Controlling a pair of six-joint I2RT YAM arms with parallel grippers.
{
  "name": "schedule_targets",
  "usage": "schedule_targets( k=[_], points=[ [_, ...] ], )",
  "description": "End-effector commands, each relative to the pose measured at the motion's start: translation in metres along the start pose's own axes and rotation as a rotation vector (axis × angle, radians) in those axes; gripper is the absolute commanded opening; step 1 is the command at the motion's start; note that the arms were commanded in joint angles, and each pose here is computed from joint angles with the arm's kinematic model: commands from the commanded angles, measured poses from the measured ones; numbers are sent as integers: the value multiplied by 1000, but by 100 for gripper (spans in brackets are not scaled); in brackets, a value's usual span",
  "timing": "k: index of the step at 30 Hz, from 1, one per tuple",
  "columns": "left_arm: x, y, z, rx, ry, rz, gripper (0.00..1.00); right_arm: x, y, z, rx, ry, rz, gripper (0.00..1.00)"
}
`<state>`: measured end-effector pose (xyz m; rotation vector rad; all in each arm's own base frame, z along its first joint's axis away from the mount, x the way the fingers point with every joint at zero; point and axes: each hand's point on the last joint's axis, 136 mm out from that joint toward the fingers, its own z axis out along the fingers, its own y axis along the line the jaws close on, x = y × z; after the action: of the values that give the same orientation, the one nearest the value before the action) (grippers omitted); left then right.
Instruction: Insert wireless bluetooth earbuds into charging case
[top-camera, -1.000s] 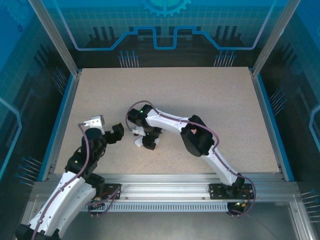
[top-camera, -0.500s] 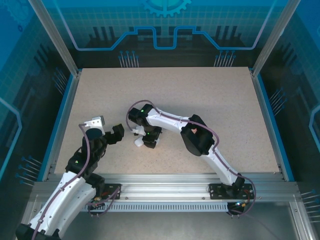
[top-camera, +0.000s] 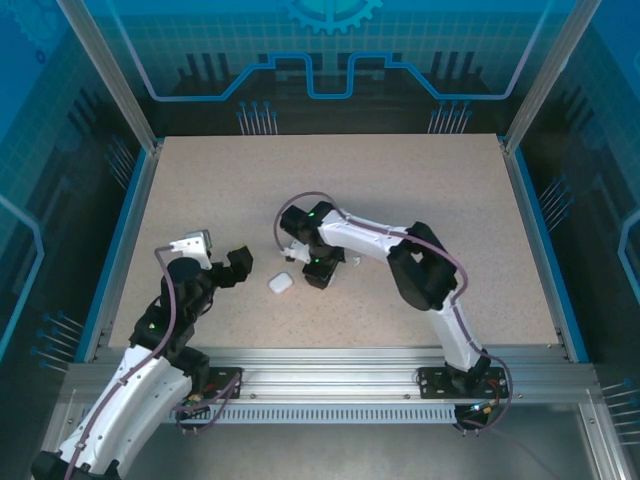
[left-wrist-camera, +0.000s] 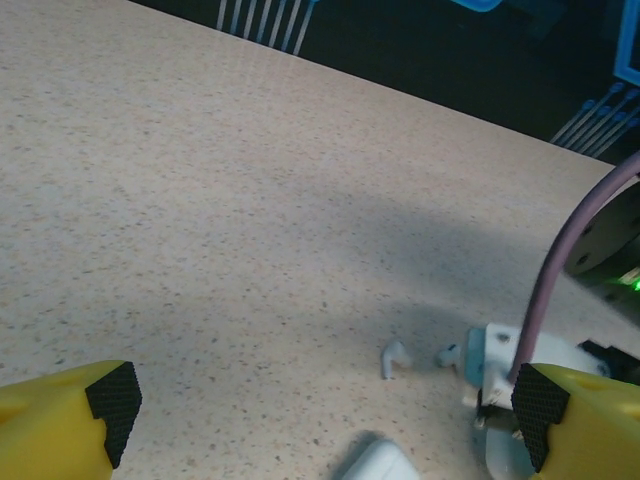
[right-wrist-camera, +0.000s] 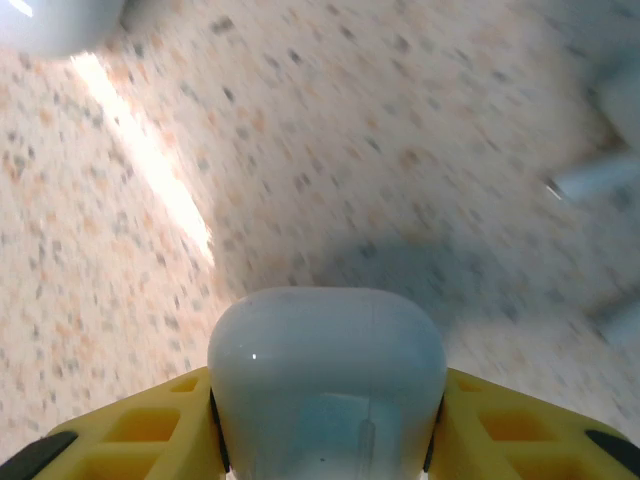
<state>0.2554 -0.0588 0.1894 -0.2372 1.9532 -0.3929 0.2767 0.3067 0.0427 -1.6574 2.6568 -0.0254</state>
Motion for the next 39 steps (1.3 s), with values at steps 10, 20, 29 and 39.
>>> schedule_targets(
  k=[10,20,29,39],
  points=[
    [-6,-98,7,485,160,-91,92,42,-22,-98,112,-407,63,42],
    [-5,-171,0,865,353,-164,81,80,-11,-148,245,-653,-35,42],
    [20,-218,-12,996,428,-47,81,94,4,-169,282,-781,-94,42],
    [38,-248,-5,1039,506,-11,78,91,15,-170,289,-784,-144,42]
  ],
)
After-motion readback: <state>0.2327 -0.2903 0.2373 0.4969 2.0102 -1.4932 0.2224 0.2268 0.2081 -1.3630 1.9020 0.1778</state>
